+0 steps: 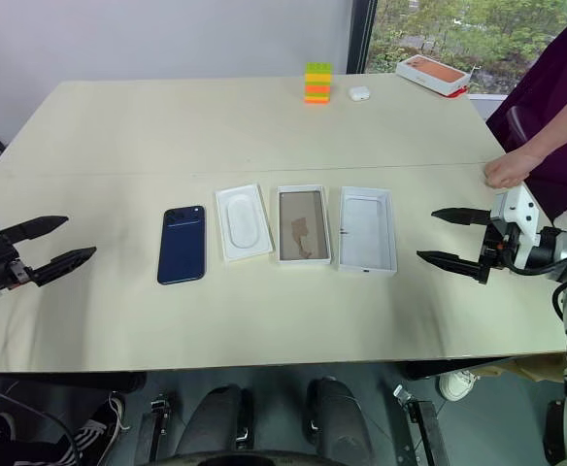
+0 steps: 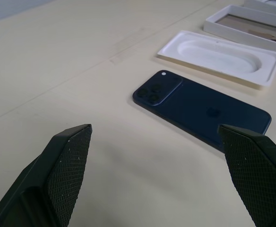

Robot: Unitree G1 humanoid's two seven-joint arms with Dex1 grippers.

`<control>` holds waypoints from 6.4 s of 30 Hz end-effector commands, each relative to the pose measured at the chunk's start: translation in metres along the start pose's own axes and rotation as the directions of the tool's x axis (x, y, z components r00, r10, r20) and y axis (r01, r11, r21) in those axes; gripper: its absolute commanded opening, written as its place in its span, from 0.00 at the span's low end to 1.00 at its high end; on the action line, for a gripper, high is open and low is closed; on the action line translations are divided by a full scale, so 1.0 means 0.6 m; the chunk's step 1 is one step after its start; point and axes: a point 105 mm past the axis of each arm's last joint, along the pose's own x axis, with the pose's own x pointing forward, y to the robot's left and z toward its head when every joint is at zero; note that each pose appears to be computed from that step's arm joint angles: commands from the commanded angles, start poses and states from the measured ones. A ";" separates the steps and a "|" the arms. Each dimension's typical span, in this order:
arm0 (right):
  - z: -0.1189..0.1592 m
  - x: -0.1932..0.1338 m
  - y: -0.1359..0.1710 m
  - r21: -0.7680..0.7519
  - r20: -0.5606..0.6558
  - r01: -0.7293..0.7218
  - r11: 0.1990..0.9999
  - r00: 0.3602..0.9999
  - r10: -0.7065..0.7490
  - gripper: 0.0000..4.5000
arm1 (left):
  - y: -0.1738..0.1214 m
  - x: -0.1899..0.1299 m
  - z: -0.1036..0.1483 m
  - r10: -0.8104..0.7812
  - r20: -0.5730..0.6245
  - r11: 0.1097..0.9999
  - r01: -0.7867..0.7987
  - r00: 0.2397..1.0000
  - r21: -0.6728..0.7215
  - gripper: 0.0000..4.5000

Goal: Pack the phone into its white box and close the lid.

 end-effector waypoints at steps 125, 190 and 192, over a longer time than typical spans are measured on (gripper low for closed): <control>0.036 0.088 0.007 -0.107 0.093 0.042 0.993 0.995 -0.032 1.00 | -0.224 0.354 0.021 -0.002 -0.228 0.520 -0.194 0.974 -0.832 0.99; 0.035 0.278 0.160 -0.159 -0.176 -0.335 0.929 0.935 0.307 0.36 | -0.129 0.292 0.071 0.073 -0.136 0.554 -0.154 0.988 -0.818 0.00; 0.026 0.282 0.157 -0.149 -0.194 -0.332 0.931 0.933 0.302 0.13 | -0.129 0.291 0.071 0.076 -0.139 0.555 -0.158 0.987 -0.816 0.00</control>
